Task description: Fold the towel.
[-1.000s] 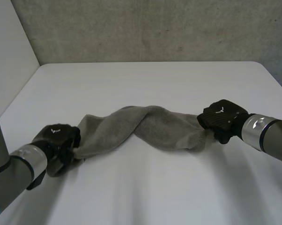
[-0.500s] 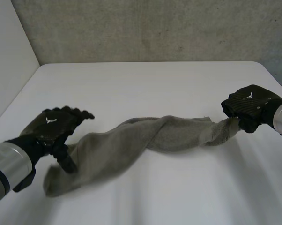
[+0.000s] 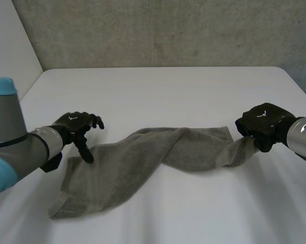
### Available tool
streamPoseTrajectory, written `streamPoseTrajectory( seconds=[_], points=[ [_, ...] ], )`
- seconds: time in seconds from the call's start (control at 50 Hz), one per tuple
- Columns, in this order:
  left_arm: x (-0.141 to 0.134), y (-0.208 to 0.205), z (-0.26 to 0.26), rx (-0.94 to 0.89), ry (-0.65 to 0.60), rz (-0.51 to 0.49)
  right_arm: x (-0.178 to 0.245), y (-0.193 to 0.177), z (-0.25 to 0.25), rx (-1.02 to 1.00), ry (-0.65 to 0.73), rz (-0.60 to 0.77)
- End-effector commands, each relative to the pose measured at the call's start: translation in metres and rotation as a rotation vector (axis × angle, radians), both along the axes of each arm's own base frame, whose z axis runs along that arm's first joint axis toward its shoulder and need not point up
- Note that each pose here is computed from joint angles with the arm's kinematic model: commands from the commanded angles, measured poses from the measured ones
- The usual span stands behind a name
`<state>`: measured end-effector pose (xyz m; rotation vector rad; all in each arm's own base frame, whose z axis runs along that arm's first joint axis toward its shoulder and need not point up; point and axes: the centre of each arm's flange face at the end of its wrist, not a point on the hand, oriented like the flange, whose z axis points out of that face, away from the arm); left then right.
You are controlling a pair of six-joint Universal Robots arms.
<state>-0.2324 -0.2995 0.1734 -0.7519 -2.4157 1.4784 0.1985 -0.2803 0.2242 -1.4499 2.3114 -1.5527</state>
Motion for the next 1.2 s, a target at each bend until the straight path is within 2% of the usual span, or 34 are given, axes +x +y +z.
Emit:
streamPoseTrajectory(
  seconds=[0.02, 0.58, 0.74, 0.84, 0.88, 0.9, 0.94, 0.96, 0.98, 1.0, 1.04, 1.06, 1.1, 1.12, 1.16, 1.2],
  points=[
    [0.002, -0.009, -0.020, 0.041, -0.042, 0.050, 0.000, 0.000, -0.004, 0.008, 0.001, 0.000],
    [-0.007, -0.005, -0.043, 0.088, -0.069, 0.021, 0.000, -0.002, -0.010, 0.019, 0.004, -0.001],
    [-0.009, -0.013, -0.025, 0.011, -0.042, 0.031, 0.001, -0.008, -0.004, -0.036, -0.002, 0.001],
    [-0.017, -0.035, 0.005, -0.151, 0.004, 0.035, 0.007, -0.029, 0.013, -0.193, -0.018, 0.011],
    [-0.023, -0.056, 0.034, -0.310, 0.046, 0.035, 0.017, -0.054, 0.028, -0.397, -0.046, 0.030],
    [-0.023, -0.056, 0.034, -0.311, 0.047, 0.035, 0.017, -0.054, 0.028, -0.399, -0.046, 0.030],
    [-0.028, -0.075, 0.074, -0.490, 0.109, 0.051, 0.031, -0.078, 0.059, -0.706, -0.092, 0.056],
    [-0.029, -0.075, 0.074, -0.491, 0.110, 0.051, 0.031, -0.078, 0.059, -0.708, -0.092, 0.056],
    [-0.029, -0.082, 0.098, -0.583, 0.138, 0.073, 0.036, -0.087, 0.075, -0.864, -0.132, 0.065],
    [-0.028, -0.082, 0.098, -0.584, 0.139, 0.073, 0.036, -0.087, 0.075, -0.866, -0.132, 0.066],
    [-0.023, -0.086, 0.147, -0.756, 0.228, 0.156, 0.038, -0.097, 0.106, -1.156, -0.192, 0.065],
    [-0.023, -0.086, 0.147, -0.757, 0.228, 0.156, 0.038, -0.097, 0.106, -1.157, -0.193, 0.065],
    [-0.014, -0.081, 0.185, -0.872, 0.337, 0.224, 0.038, -0.095, 0.125, -1.272, -0.276, 0.071],
    [-0.014, -0.081, 0.185, -0.872, 0.337, 0.224, 0.038, -0.095, 0.126, -1.272, -0.276, 0.071],
    [-0.011, -0.072, 0.201, -0.897, 0.398, 0.225, 0.036, -0.093, 0.128, -1.200, -0.363, 0.075],
    [-0.011, -0.069, 0.198, -0.878, 0.400, 0.221, 0.035, -0.092, 0.122, -1.129, -0.398, 0.078]
  ],
)
